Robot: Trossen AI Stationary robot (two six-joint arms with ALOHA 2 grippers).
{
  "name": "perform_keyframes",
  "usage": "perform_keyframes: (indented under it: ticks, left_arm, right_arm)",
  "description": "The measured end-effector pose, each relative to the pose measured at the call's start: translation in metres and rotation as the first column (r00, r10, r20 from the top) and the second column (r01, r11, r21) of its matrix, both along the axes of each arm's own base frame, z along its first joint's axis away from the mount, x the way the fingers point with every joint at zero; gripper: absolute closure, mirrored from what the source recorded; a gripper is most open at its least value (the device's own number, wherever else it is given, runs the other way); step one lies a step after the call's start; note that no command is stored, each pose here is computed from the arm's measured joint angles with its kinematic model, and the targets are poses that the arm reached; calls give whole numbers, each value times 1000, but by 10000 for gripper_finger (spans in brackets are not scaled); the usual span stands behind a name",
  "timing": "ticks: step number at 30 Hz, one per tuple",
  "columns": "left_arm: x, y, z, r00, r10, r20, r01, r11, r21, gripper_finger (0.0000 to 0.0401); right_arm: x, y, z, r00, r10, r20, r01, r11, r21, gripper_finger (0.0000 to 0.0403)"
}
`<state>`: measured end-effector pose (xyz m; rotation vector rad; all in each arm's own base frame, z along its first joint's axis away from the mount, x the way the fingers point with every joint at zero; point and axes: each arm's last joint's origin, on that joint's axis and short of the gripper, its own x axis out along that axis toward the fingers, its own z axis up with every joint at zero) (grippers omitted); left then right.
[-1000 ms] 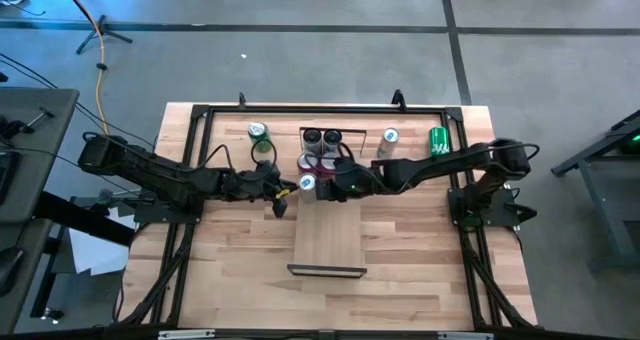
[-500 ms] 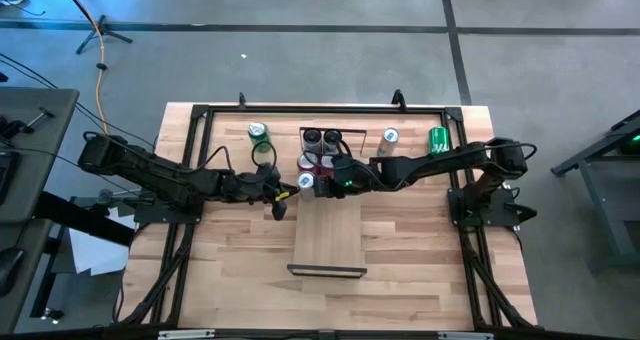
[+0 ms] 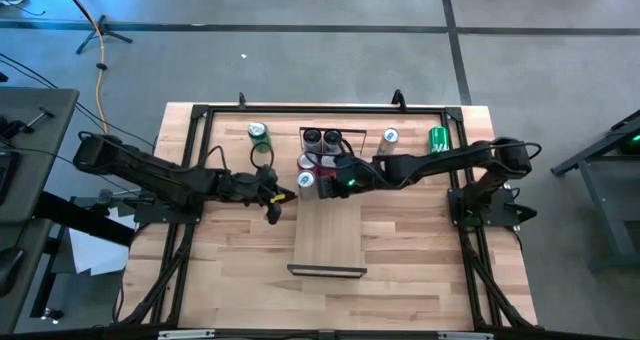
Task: Place canned beverage on shelf
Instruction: Put the left blue soda can on the shelf
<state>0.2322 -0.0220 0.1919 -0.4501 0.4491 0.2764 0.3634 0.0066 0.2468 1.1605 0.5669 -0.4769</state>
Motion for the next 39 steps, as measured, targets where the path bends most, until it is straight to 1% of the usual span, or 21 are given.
perform_keyframes:
  ticks: [5, 9, 12, 14, 17, 23, 30, 33, 36, 39]
  left_arm:
    - [-6, 1, 6, 1000, -12, -2, 12, 1000, 25, 401]
    - [-6, 1, 5, 1000, -19, -9, 19, 999, 38, 401]
    - [-4, 1, 2, 1000, -18, -17, 19, 999, 40, 401]
    - [1, 0, 1, 1000, -21, 6, 21, 999, 37, 401]
    - [5, -1, -4, 999, -42, 1, 42, 998, 43, 401]
    - [13, 1, -13, 999, -41, -9, 42, 998, 51, 401]
    - [19, 11, -15, 999, -46, 12, 44, 993, 107, 401]
    - [19, 15, -15, 999, -41, 9, 40, 994, 100, 401]
    - [19, 16, -16, 998, -65, -4, 65, 994, 84, 401]
    - [14, 14, -13, 995, -102, -14, 102, 994, 40, 401]
  right_arm:
    - [-12, 0, 8, 999, 6, -42, -7, 1000, -8, 403]
    - [-17, 4, 17, 998, 55, -33, -56, 997, -46, 403]
    - [-21, 8, 22, 997, 78, -24, -80, 995, -59, 403]
    - [-23, 8, 26, 996, 83, -17, -84, 994, -63, 403]
    - [-28, 7, 31, 996, 88, -17, -89, 993, -74, 403]
    - [-40, 3, 41, 998, 64, -26, -66, 993, -97, 403]
    - [-48, 2, 49, 999, 36, -23, -39, 992, -119, 403]
    - [-50, 2, 52, 999, 36, -18, -38, 992, -120, 403]
    - [-51, 2, 52, 999, 38, -21, -40, 992, -119, 403]
    - [-53, 2, 53, 998, 51, -24, -53, 992, -118, 403]
